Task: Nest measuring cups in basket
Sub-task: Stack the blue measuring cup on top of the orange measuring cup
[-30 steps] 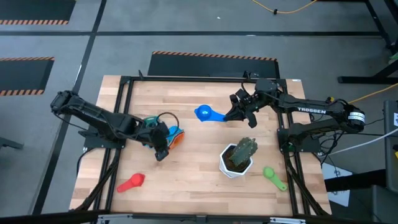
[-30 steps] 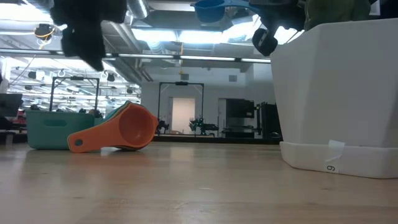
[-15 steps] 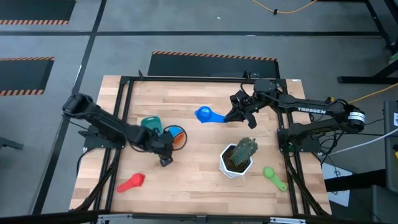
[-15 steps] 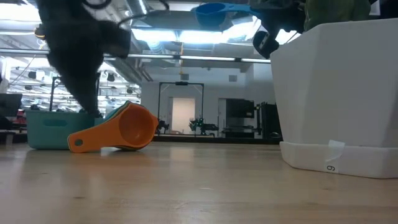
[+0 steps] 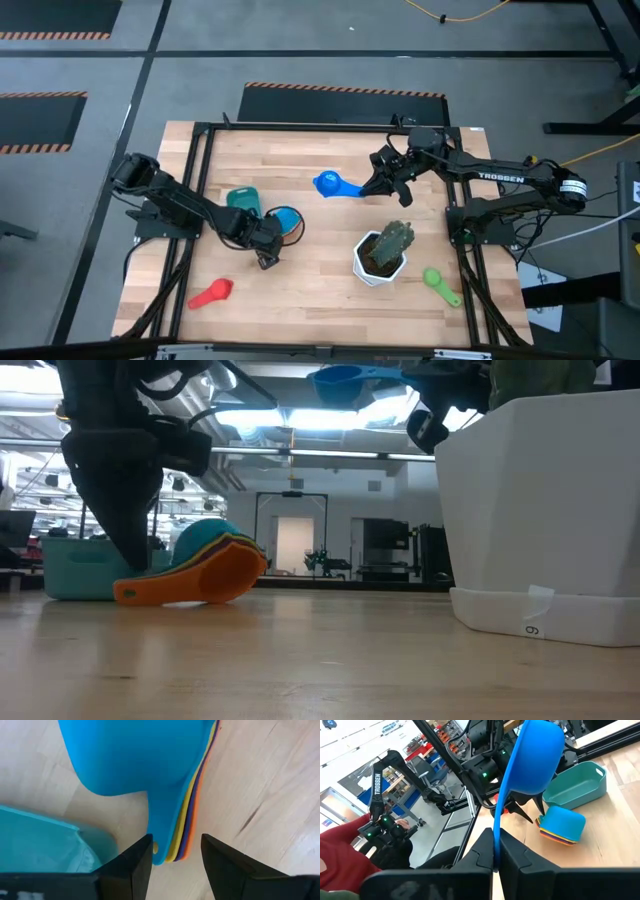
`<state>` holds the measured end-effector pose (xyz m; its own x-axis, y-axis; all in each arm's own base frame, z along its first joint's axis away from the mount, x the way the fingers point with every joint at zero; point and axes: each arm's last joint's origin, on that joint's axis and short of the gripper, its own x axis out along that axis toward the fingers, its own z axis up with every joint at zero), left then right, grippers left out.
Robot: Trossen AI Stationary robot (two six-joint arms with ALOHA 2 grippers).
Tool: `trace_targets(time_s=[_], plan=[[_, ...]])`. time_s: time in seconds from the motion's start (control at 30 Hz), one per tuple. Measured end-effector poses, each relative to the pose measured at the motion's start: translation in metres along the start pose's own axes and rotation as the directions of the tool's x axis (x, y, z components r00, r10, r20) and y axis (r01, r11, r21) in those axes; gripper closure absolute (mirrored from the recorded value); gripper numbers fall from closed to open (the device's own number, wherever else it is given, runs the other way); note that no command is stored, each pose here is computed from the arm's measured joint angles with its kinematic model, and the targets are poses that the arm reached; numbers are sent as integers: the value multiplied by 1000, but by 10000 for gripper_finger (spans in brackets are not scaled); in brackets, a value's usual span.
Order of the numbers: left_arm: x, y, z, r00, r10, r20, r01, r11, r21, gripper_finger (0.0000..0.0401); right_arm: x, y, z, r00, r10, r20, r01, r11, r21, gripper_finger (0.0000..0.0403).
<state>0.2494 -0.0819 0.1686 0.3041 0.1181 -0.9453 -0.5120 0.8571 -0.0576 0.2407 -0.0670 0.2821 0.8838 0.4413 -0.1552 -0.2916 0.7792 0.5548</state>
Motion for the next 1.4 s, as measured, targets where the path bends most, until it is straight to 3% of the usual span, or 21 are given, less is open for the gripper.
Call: trace_targets(time_s=[0.43,1.03,1.4], plan=[[0,-1,1,1000,-8,12,8,1000,-3,241,0,0,0,1000,-1,-1,1,1000,-12,392],[-2,-13,12,984,-123,127,127,992,-25,241,0,-1,-2,1000,-8,-17,8,1000,-2,392],[-2,-13,12,983,-128,132,133,991,-26,241,0,-2,-6,999,-19,-46,19,1000,3,392]])
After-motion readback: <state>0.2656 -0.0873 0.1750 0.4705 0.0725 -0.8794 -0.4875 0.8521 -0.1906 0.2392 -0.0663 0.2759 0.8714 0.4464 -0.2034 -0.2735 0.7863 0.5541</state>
